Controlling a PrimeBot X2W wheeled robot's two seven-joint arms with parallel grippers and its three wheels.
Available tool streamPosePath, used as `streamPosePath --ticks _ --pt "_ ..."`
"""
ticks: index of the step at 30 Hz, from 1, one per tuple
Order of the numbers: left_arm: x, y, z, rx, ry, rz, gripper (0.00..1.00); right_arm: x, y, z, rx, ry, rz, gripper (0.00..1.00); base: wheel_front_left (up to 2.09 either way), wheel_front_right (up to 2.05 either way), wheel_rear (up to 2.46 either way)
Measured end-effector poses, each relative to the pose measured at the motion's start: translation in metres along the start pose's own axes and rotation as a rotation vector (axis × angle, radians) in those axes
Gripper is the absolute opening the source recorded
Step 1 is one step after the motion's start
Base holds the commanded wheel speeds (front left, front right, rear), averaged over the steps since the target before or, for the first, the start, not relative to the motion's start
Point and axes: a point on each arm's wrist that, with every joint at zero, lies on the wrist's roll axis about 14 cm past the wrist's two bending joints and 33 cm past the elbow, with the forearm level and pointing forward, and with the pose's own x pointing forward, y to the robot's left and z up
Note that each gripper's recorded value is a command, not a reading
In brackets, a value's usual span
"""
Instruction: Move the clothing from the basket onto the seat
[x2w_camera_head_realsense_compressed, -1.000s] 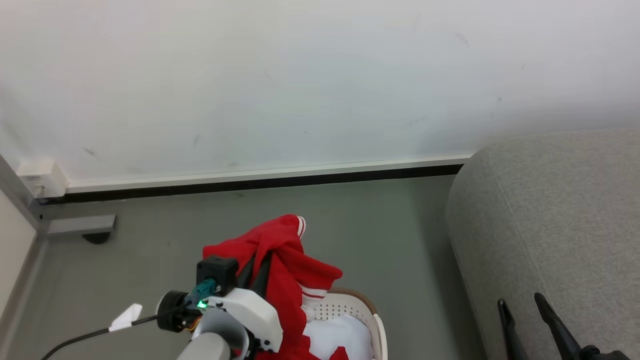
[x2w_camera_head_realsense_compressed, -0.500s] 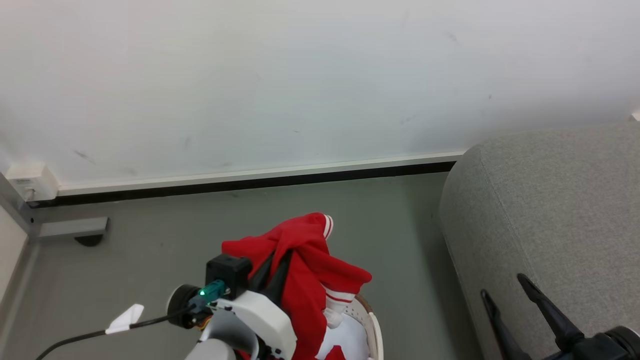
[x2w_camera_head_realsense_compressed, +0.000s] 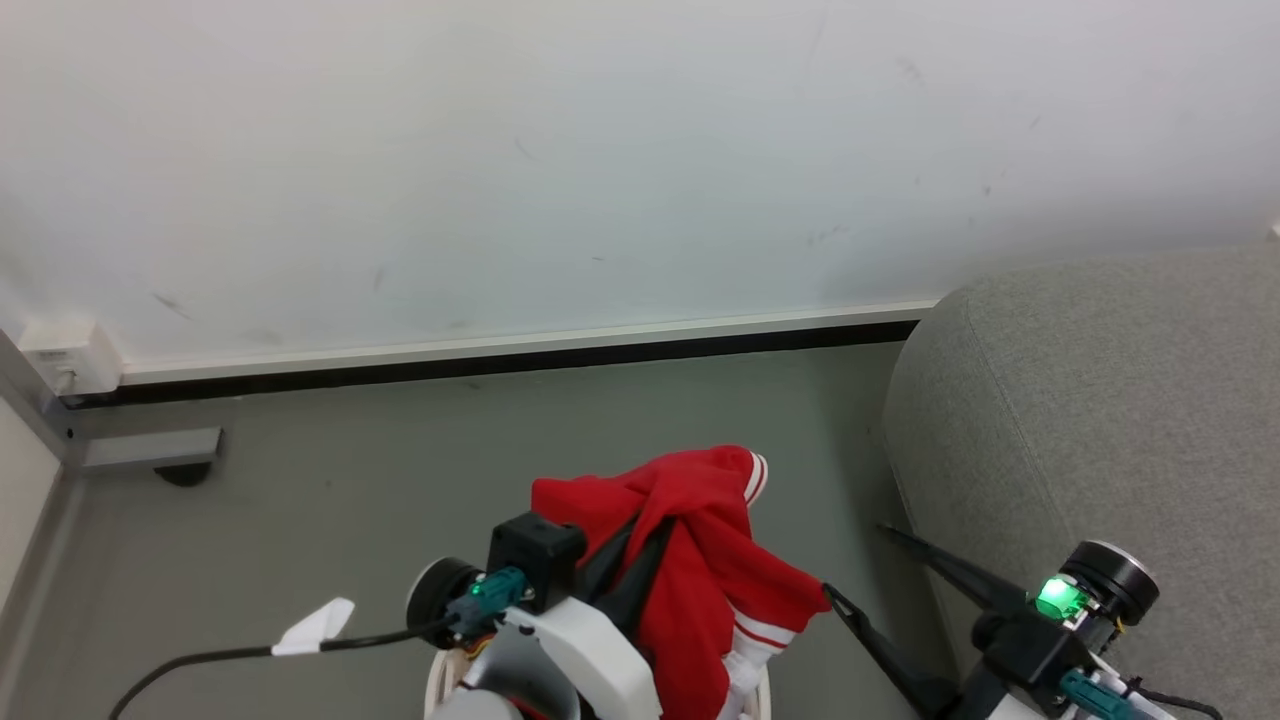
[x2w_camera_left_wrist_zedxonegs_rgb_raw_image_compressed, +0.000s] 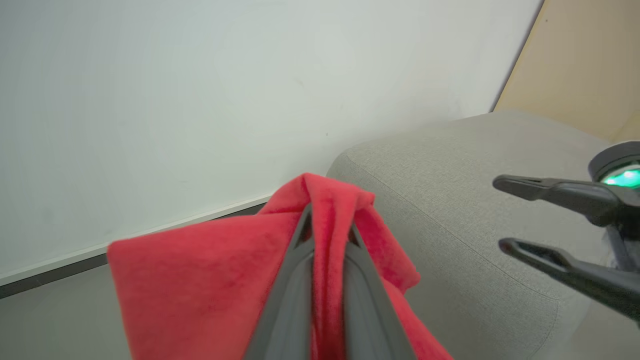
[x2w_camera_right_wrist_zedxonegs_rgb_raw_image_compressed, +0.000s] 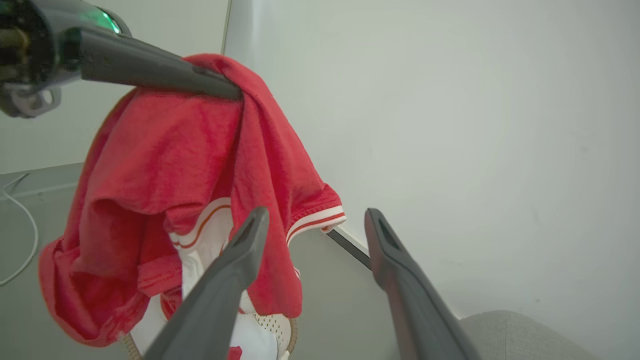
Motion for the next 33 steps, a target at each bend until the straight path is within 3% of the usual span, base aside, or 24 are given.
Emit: streamPosePath --ticks 9,19,20,21,25,33 --pt "0.002 -0.034 0.004 0.005 0.009 -0.114 0.00 0.027 0.025 -0.008 -0.022 0.046 0.123 1.00 0.00 0.00 0.00" --pt "-0.001 -0.063 0.013 -0.028 -0.008 -0.216 0.00 0.034 0.030 -0.031 0.012 0.129 0.124 0.99 0.00 0.00 0.00" --pt "-0.001 -0.063 0.013 -0.028 -0.008 -0.217 0.00 0.034 0.031 -0.033 0.022 0.137 0.125 0.19 0.00 0.00 0.00" --pt "-0.001 -0.063 0.013 -0.029 -0.009 -0.218 0.00 0.034 0.032 -0.036 0.040 0.146 0.121 0.00 0.00 0.00 0.00" --pt "-0.001 -0.062 0.013 -0.031 -0.007 -0.218 0.00 0.040 0.031 -0.030 0.126 0.124 0.092 0.00 0.00 0.00 0.00" --pt "0.000 -0.047 -0.001 -0.029 0.020 -0.176 0.00 0.042 0.008 -0.017 0.185 0.073 0.015 0.00 0.00 0.00 0.00"
